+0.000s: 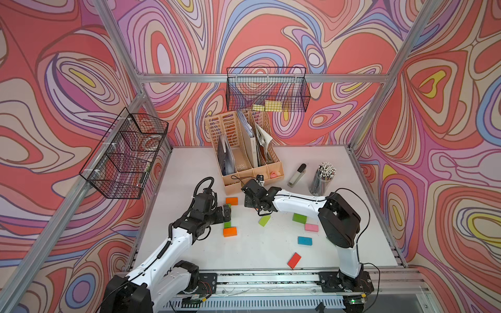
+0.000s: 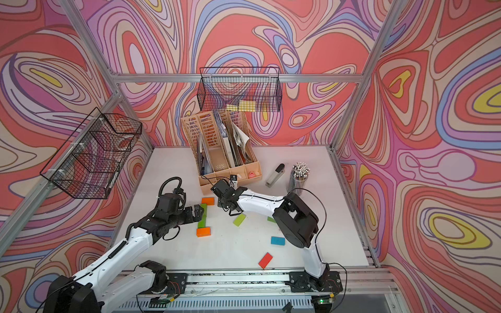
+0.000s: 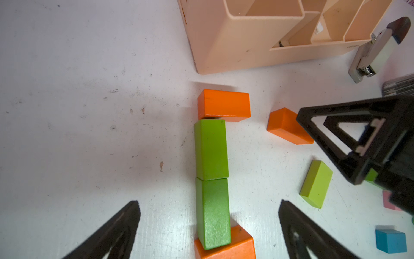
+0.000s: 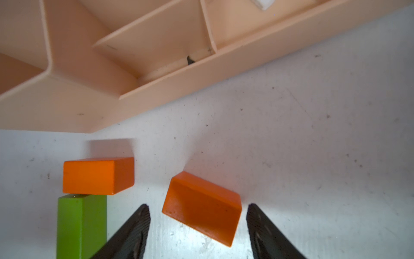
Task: Assemble the letter c with building blocks
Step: Assemble the building block at the center of the board.
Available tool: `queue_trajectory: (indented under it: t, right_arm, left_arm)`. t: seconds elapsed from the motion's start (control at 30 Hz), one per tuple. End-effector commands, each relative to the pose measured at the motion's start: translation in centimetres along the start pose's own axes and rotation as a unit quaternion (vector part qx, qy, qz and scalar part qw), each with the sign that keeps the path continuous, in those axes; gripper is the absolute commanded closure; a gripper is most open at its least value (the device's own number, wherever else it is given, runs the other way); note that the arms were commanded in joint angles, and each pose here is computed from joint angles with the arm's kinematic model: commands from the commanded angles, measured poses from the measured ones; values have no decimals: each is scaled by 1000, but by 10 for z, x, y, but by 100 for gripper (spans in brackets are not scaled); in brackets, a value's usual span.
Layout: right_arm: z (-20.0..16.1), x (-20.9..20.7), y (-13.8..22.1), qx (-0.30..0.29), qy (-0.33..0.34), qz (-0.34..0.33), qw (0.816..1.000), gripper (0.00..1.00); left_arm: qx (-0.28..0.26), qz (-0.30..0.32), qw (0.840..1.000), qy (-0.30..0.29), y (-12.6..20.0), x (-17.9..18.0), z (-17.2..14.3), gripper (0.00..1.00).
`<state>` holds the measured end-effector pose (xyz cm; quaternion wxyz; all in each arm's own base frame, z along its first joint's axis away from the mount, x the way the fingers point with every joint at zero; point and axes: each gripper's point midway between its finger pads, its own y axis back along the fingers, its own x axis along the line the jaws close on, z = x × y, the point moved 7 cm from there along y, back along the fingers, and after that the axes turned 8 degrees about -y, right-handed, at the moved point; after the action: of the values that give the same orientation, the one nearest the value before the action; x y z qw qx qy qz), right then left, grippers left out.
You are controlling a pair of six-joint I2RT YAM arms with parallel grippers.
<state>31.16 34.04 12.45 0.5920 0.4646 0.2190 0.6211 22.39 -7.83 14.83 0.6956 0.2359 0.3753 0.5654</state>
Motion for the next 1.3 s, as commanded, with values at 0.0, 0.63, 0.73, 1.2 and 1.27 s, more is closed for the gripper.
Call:
queue_trajectory:
  t: [0.0,0.63,0.73,1.2,1.27]
  right_arm:
    - [-1,-3,6,7,-83,2,997,29]
    - [-7,2,-2,41,-137,18,990,18]
    - [-7,1,-5,46,-139,22,989,18]
    - [2,1,-17,30,-129,41,990,18]
    - [5,2,-17,27,-129,47,990,18]
  left_arm:
    - [8,4,1000,-1,0,2,-6,1]
    - [8,-2,1000,-1,0,0,-6,1]
    - [8,-2,1000,0,0,0,-5,1]
    - [9,2,1000,-2,0,1,-6,1]
    - [9,3,1000,-2,-1,2,-6,1]
